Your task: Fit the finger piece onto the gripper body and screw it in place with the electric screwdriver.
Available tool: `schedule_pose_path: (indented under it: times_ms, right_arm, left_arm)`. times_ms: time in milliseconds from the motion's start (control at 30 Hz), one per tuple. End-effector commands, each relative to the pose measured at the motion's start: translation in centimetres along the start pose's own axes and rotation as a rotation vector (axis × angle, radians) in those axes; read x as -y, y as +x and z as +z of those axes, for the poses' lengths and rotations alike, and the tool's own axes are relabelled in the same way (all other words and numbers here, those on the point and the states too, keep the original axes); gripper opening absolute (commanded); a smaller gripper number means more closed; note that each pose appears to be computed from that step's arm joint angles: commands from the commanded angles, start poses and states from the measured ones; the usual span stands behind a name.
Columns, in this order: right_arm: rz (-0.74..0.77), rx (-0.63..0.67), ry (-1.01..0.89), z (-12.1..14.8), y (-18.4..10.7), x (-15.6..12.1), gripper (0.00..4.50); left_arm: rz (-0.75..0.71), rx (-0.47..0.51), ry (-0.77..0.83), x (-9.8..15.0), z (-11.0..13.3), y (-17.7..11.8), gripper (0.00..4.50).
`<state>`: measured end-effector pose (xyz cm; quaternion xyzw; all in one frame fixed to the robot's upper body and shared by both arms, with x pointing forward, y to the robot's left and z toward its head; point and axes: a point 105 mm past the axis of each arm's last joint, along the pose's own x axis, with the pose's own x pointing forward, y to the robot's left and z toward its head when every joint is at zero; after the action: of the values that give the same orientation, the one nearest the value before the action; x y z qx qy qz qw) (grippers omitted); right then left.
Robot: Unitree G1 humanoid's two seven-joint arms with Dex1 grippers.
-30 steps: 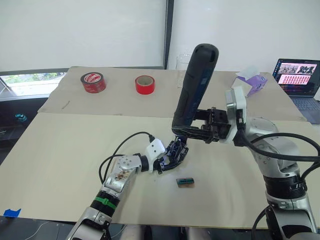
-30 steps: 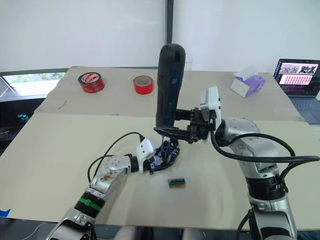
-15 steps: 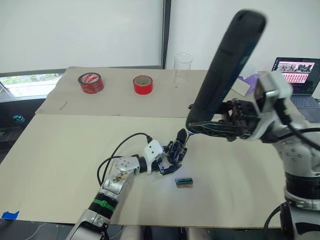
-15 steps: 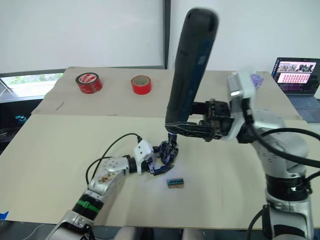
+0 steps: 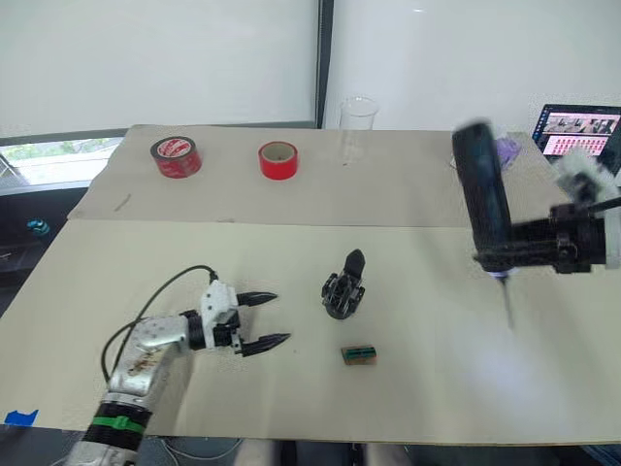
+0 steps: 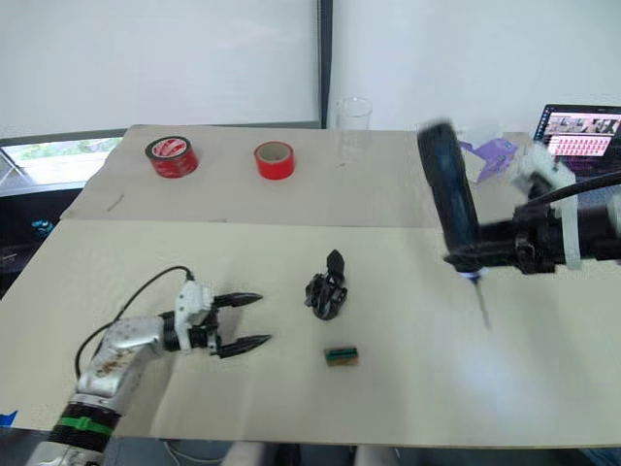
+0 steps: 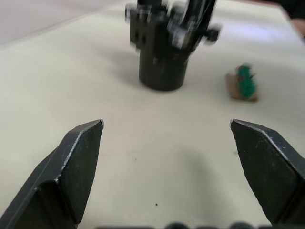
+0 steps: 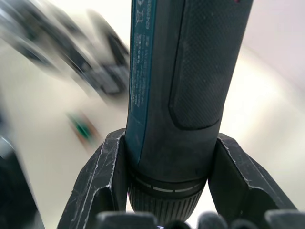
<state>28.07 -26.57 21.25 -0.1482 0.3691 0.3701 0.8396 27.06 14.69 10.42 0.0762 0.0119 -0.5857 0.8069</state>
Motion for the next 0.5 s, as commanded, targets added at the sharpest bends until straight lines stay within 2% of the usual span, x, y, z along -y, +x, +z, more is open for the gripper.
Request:
schedule_pose_path:
  times_ms: [33, 167, 333, 500]
  right_arm:
    - [-0.069, -0.089, 0.125, -2.1, 0.7, 2.4, 1.93]
    - [-0.125, -0.215, 0.172, -4.9, 2.5, 4.9, 1.93]
    - [-0.133, -0.267, 0.195, -5.6, 3.5, 6.3, 1.93]
    - [-0.134, -0.326, 0.203, -6.5, 4.6, 7.2, 1.93]
  left_arm:
    - [-0.013, 0.053, 0.048, -0.1, 2.8, -0.9, 4.48]
    - [-0.019, 0.086, 0.064, -0.1, 4.4, -1.5, 4.48]
    - [-0.071, 0.077, 0.064, 0.9, 4.8, -1.9, 4.48]
    - [-0.048, 0.086, 0.077, 0.8, 4.7, -1.9, 4.48]
